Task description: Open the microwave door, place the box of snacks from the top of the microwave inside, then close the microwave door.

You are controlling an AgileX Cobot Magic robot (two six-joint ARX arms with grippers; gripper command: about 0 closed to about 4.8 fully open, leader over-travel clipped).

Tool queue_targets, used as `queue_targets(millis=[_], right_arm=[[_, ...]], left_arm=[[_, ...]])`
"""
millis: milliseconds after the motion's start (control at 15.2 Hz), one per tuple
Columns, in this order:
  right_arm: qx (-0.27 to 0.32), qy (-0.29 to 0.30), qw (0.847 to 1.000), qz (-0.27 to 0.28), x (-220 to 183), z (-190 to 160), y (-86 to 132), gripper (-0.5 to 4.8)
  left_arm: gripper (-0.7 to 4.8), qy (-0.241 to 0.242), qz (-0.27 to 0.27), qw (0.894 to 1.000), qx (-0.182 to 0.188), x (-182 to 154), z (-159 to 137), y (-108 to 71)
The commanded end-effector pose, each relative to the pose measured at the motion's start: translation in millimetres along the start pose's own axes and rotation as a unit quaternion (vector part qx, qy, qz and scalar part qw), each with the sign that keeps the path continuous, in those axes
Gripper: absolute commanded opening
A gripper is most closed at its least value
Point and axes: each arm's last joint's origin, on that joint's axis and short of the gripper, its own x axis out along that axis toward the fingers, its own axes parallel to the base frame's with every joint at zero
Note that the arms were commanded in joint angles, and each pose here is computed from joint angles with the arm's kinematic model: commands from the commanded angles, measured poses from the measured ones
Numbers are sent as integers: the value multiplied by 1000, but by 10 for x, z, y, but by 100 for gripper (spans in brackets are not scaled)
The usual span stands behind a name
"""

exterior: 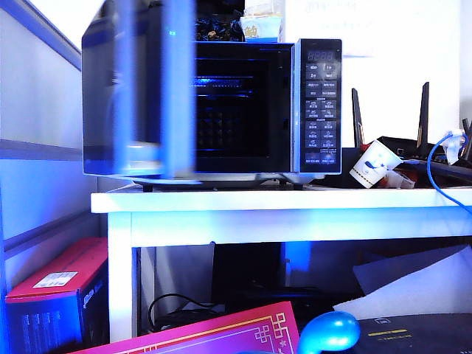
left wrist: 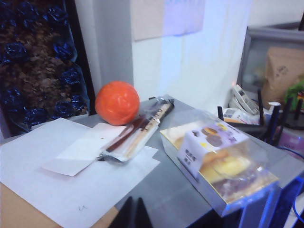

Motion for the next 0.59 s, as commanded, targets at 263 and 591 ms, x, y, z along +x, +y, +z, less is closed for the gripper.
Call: queue_targets(millis=[263,591], right_arm=[[-14,4,999,41,286,37,137,269],[-51,-11,999,-13,130,145,123,269]], left_arm=[[-6,1,-3,1000,5,-82,80,-29],[-6,45,-7,998,39,-82,-13,-33]])
